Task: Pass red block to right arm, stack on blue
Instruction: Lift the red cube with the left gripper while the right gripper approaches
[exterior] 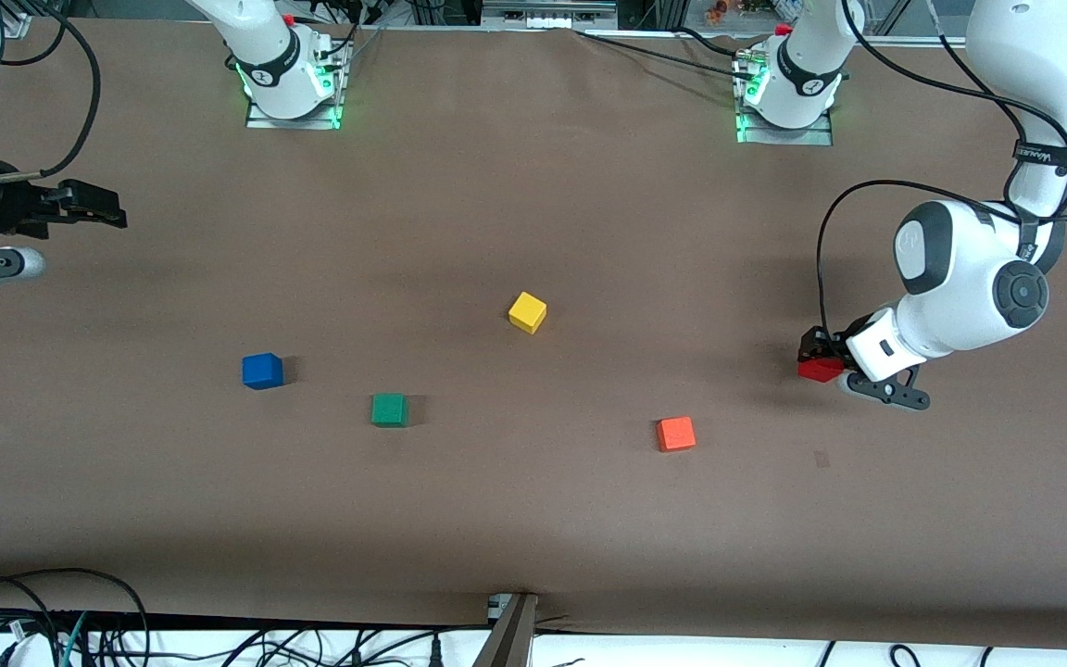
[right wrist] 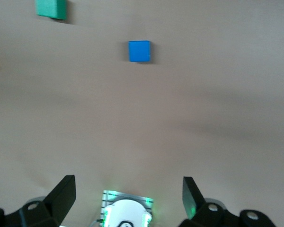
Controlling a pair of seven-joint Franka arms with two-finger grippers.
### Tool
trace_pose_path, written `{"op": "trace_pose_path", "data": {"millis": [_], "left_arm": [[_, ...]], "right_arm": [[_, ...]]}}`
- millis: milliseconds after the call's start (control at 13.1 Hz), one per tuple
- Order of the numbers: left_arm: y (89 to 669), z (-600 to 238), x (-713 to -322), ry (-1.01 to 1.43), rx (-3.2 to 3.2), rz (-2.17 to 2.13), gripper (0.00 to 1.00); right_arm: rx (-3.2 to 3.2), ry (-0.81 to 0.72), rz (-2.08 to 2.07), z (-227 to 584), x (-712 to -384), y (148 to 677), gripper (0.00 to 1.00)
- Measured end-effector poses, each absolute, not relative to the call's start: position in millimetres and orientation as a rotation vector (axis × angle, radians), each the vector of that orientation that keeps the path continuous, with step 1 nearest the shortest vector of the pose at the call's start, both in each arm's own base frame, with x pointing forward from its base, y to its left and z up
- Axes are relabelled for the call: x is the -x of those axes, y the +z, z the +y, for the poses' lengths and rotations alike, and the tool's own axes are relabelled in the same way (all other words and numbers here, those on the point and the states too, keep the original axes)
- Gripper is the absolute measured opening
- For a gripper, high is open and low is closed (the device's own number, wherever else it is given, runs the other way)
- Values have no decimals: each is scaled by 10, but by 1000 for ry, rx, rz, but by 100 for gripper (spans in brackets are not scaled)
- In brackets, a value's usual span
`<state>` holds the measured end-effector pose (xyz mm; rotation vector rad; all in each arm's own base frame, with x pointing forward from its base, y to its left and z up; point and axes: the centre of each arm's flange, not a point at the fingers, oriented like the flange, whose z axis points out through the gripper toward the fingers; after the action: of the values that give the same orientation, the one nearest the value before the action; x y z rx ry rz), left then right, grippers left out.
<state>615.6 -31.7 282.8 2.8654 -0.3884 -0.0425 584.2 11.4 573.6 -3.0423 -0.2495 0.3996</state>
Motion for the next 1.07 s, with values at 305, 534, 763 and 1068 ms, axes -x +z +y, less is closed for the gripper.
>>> {"op": "trace_pose_path", "data": {"millis": [305,534,763,1068], "left_arm": [[2960,-717,-6204,134,-2575,-558,56],[3057,-983,-6254,310,-2354,-647,56],[3219,-1347,-6340,429,-2156,-742,56],[3516,-2071,-6405,492,-1958,-846,56]], "right_arm": [[2853,406,-248,353,-5991,5450,100],[2706,431,-227,495,-6103,5201,100],[2513,471,-184,675,-6239,4846,100],[2236,524,-99,925,-6440,4291,100]]}}
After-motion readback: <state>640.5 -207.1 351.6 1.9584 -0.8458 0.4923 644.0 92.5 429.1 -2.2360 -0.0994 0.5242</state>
